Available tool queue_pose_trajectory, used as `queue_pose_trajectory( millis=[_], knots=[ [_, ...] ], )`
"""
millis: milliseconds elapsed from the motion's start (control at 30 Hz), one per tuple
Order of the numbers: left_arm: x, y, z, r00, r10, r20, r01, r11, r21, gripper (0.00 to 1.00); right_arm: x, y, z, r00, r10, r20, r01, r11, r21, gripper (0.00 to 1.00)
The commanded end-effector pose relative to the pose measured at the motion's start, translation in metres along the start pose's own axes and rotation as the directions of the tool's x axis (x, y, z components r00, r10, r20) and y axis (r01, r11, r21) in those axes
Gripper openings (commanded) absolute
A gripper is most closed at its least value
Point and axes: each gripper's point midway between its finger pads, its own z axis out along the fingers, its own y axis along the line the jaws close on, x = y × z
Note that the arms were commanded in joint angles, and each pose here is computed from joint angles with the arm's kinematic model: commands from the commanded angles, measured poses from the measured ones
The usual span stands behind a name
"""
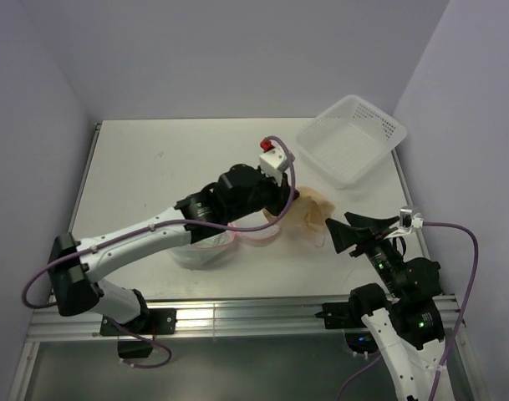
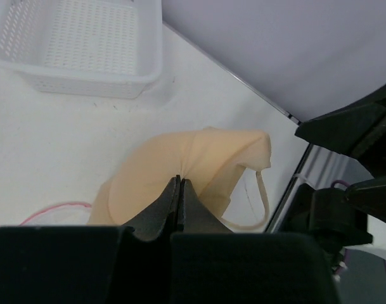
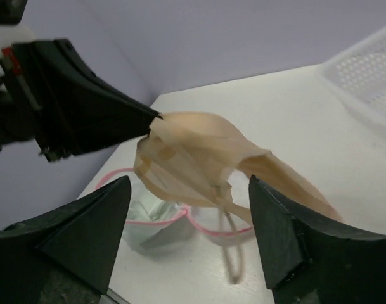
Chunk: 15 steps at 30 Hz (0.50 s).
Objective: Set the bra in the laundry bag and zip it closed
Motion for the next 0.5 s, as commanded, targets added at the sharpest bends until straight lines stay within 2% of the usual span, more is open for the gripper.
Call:
queue_pose_trajectory(
  millis=[0, 33, 67, 267, 367, 467],
  knots=[
    [-0.046, -0.015, -0.043, 0.999, -0.015, 0.041, 0.011, 0.994, 0.107, 0.00, -0.026, 0.051, -0.002, 0.992, -0.124, 0.037, 0.129, 0.965, -0.229, 0.84],
    [-0.043, -0.011, -0.050, 1.000, -0.022, 0.006, 0.021, 0.995, 0.100, 0.00, -0.019, 0.057, 0.002, 0.991, -0.133, -0.011, 0.125, 0.955, -0.270, 0.85],
    [-0.055, -0.006, -0.060, 0.999, -0.030, 0.023, 0.027, 0.995, 0.100, 0.00, -0.021, 0.065, 0.002, 0.990, -0.142, -0.008, 0.133, 0.941, -0.310, 0.88],
    [-0.067, 0.004, -0.097, 0.999, -0.049, -0.001, 0.049, 0.995, 0.084, 0.00, -0.010, 0.092, 0.013, 0.975, -0.193, -0.108, 0.118, 0.869, -0.481, 1.00],
    [-0.067, 0.004, -0.111, 0.998, -0.054, -0.018, 0.055, 0.994, 0.096, 0.00, -0.004, 0.096, 0.024, 0.953, -0.253, -0.168, 0.134, 0.846, -0.516, 1.00],
    [-0.067, 0.000, -0.124, 0.997, -0.068, -0.034, 0.072, 0.989, 0.130, 0.00, -0.009, 0.103, 0.032, 0.931, -0.338, -0.140, 0.212, 0.810, -0.547, 1.00]
  ],
)
